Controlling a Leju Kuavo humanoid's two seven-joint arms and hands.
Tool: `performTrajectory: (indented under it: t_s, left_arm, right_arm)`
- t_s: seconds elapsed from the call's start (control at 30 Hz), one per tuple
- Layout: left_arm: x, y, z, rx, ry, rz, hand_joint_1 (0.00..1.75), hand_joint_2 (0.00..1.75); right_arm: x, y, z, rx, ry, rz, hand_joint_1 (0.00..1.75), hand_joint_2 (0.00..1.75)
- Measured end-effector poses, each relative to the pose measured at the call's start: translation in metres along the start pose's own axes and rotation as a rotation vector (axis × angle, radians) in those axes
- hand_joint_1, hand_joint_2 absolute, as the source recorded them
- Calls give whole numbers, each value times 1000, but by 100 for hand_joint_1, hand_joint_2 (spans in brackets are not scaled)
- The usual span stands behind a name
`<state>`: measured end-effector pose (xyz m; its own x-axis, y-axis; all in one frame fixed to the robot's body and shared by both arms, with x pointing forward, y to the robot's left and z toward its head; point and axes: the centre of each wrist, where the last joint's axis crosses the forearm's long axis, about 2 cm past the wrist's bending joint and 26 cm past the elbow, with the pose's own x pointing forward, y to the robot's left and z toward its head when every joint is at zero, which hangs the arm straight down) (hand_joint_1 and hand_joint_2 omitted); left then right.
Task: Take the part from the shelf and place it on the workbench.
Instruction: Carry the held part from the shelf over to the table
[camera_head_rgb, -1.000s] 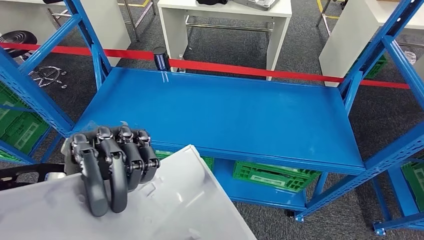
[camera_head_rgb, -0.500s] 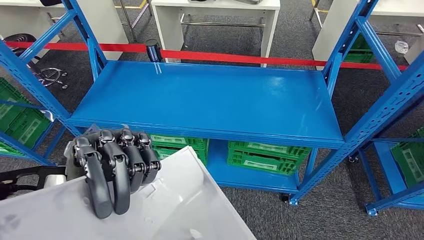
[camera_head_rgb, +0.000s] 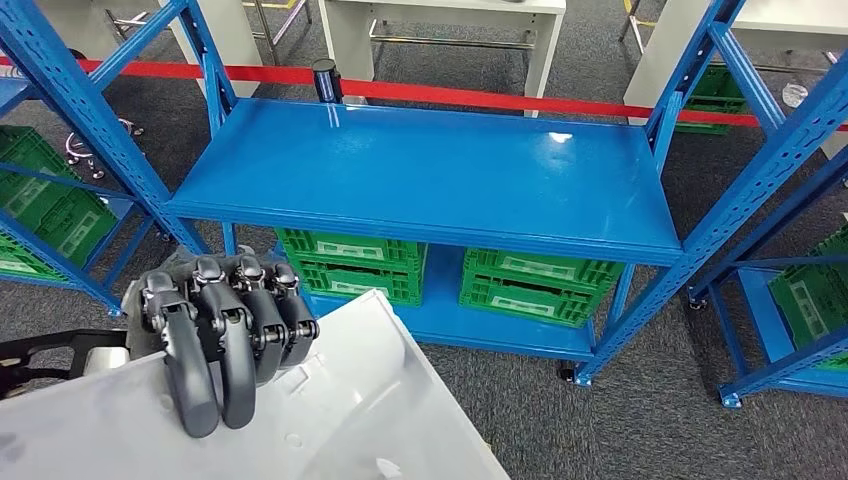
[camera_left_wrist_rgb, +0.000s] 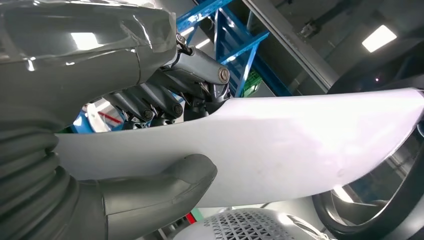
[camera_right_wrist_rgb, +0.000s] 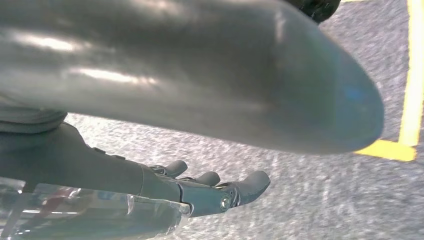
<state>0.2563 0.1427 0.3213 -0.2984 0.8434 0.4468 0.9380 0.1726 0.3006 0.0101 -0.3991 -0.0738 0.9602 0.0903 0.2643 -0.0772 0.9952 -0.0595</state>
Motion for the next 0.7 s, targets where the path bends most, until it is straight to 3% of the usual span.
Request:
performTrajectory:
  t_s: [0.6, 0.7]
  left_arm:
    - [0, -1, 3, 9, 5, 2, 169, 175]
    - [0, -1, 1, -12, 6, 1, 169, 175]
  right_arm:
    - [2, -3, 1, -12, -4, 1, 0, 0]
    - [0, -2, -1, 49, -71, -12, 0, 0]
